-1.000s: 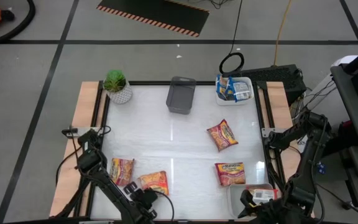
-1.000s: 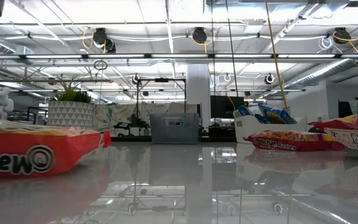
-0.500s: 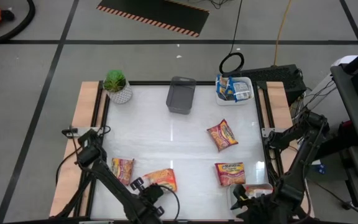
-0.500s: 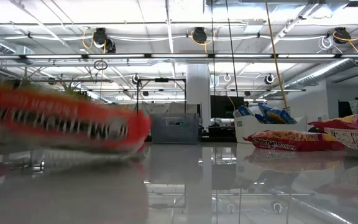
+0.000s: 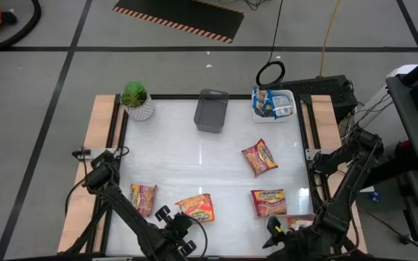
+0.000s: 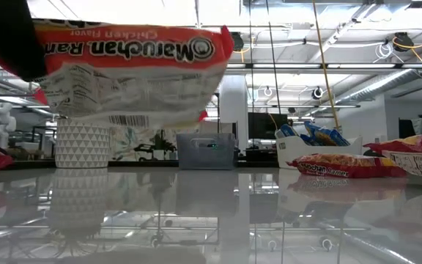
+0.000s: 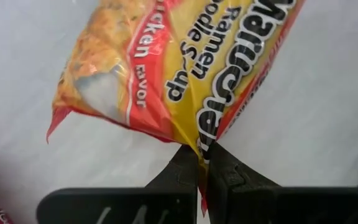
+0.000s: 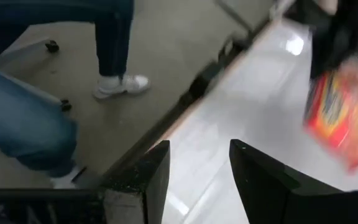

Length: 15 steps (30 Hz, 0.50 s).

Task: Sort Maruchan noodles
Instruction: Put the orange noodle pack into the gray bin

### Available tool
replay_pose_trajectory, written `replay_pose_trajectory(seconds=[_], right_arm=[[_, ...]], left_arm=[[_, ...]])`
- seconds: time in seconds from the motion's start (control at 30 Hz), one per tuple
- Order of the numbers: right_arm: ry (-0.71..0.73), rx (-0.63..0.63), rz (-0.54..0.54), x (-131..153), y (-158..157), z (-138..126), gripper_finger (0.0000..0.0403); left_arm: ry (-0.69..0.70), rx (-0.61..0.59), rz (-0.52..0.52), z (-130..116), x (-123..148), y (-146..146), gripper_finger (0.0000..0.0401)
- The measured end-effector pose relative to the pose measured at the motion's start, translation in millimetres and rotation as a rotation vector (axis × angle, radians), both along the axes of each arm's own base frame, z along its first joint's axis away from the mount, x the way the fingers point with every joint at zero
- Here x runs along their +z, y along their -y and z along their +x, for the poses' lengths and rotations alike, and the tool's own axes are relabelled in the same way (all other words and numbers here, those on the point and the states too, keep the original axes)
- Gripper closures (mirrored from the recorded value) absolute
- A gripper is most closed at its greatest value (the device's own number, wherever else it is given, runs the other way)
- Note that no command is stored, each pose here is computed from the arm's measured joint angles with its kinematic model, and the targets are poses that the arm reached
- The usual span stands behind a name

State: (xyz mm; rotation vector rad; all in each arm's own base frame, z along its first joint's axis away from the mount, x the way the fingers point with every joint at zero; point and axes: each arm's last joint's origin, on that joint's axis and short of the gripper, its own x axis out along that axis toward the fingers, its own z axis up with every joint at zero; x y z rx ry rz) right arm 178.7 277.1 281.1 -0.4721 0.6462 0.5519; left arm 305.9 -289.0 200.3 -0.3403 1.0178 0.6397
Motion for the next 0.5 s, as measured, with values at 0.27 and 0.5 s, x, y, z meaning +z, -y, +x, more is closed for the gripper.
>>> replay_pose_trajectory(seconds=[0.27, 0.5], right_arm=[[0.259, 0.152, -0.164, 11, -12, -4, 0.0234], [0.362, 0.04, -0.27, 13, -13, -10, 0.0215]], left_arm=[[0.077, -0.059, -0.034, 15, 18, 3, 0.0396], [0.277, -0.13, -0.07, 37, 57, 10, 0.0396]])
